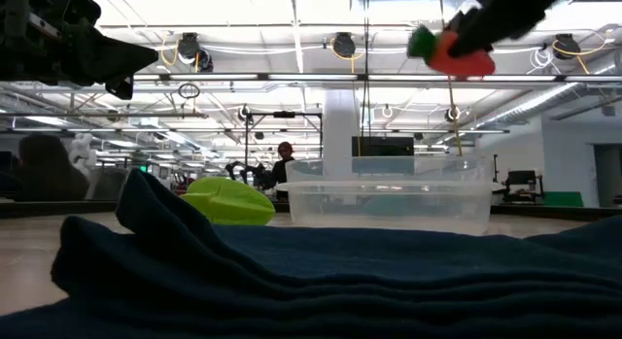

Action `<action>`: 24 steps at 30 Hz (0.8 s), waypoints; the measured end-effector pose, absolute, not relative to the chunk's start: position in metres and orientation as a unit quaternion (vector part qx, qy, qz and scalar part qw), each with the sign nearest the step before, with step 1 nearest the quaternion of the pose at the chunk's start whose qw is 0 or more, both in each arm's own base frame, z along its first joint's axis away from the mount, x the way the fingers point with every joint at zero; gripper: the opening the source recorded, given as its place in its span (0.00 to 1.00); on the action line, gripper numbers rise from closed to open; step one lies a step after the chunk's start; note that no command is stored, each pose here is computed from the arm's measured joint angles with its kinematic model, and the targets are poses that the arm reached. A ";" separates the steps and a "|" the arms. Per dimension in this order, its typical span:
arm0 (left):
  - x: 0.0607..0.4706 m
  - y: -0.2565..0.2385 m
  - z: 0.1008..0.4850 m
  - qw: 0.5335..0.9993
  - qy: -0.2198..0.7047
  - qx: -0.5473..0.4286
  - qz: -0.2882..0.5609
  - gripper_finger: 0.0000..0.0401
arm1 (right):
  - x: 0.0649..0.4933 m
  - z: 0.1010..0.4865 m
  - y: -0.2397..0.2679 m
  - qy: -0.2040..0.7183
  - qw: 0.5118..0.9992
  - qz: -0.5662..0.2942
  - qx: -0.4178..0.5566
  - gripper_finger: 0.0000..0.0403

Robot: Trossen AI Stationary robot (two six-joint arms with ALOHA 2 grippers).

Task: Pick and placing Produce into tupperware
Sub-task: Put the orange carrot into the transparent bin

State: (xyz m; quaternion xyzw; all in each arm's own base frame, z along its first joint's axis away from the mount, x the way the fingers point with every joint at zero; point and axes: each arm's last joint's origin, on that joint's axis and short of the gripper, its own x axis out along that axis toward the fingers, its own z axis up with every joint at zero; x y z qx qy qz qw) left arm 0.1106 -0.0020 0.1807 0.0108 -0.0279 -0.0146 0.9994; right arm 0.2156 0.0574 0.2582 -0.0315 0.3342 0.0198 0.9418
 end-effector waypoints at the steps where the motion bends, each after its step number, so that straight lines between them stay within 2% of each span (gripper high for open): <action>1: 0.111 -0.002 0.181 0.999 -0.028 0.011 -0.015 0.00 | 0.216 0.264 0.057 0.332 0.942 0.017 -0.035 0.37; 14: 0.111 -0.002 0.181 0.999 -0.028 0.011 -0.015 0.00 | 0.215 0.316 0.043 0.342 0.939 -0.012 -0.026 0.36; 24: 0.111 -0.002 0.181 0.999 -0.028 0.011 -0.015 0.00 | 0.225 0.309 0.040 0.372 0.928 0.001 -0.007 0.36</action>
